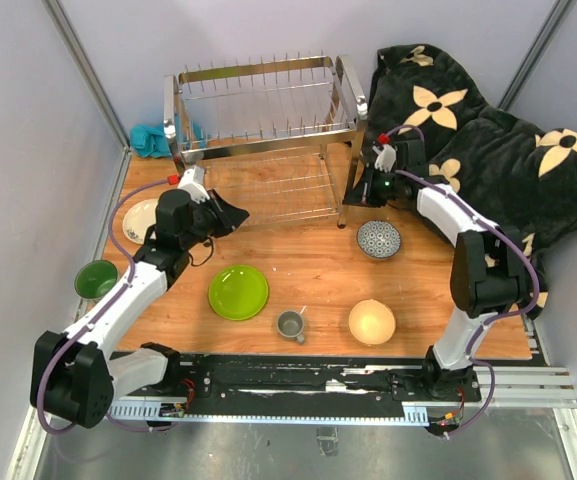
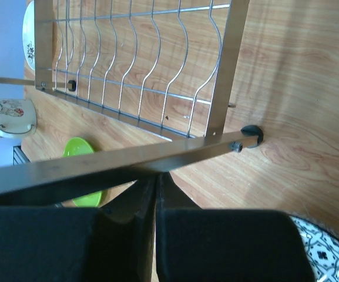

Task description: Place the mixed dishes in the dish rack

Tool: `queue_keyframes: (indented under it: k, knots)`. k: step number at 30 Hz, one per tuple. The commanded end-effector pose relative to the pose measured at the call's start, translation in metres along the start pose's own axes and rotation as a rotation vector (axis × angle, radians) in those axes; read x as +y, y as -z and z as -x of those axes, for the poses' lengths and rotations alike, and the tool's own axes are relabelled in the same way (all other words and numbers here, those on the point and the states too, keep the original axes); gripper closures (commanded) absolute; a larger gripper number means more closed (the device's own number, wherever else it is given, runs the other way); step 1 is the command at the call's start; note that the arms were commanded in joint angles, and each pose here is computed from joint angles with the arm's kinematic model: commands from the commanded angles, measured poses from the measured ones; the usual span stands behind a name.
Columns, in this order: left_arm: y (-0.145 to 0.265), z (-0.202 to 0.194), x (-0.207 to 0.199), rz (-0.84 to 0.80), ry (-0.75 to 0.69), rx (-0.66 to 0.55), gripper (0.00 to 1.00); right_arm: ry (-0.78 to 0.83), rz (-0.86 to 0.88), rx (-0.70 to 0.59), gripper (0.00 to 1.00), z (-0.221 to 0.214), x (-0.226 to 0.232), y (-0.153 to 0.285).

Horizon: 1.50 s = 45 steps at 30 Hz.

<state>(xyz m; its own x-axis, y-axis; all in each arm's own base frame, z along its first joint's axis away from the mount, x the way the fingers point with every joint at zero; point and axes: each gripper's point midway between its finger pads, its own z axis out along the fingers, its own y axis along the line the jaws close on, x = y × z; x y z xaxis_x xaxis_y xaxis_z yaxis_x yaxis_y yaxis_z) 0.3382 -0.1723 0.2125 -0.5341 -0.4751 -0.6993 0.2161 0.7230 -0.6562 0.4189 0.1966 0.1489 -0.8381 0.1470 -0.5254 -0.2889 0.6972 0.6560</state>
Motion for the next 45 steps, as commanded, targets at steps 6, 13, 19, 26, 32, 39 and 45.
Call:
queue_keyframes:
  k: [6,13,19,26,32,39,45]
  knots:
    - [0.005,-0.058,-0.063,-0.11,-0.167,0.102,0.83,0.097,-0.117,-0.087,0.85,-0.027,0.008,0.072]
    - [-0.029,-0.114,-0.111,-0.131,-0.396,0.232,0.61,0.064,-0.373,-0.184,0.47,-0.04,-0.021,0.141]
    - [-0.077,-0.153,-0.172,-0.196,-0.548,0.323,0.43,-0.023,-0.494,-0.24,0.4,-0.056,-0.044,0.175]
    - [-0.126,-0.19,-0.201,-0.247,-0.725,0.436,0.42,-0.087,-0.562,-0.257,0.39,-0.072,-0.064,0.197]
    - [-0.147,-0.209,-0.205,-0.299,-0.81,0.465,0.39,-0.086,-0.628,-0.269,0.35,-0.078,-0.074,0.208]
    - [-0.161,-0.233,-0.196,-0.325,-0.861,0.529,0.39,-0.104,-0.682,-0.267,0.29,-0.078,-0.087,0.214]
    - [-0.173,-0.246,-0.188,-0.335,-0.911,0.555,0.39,-0.133,-0.704,-0.256,0.27,-0.087,-0.098,0.213]
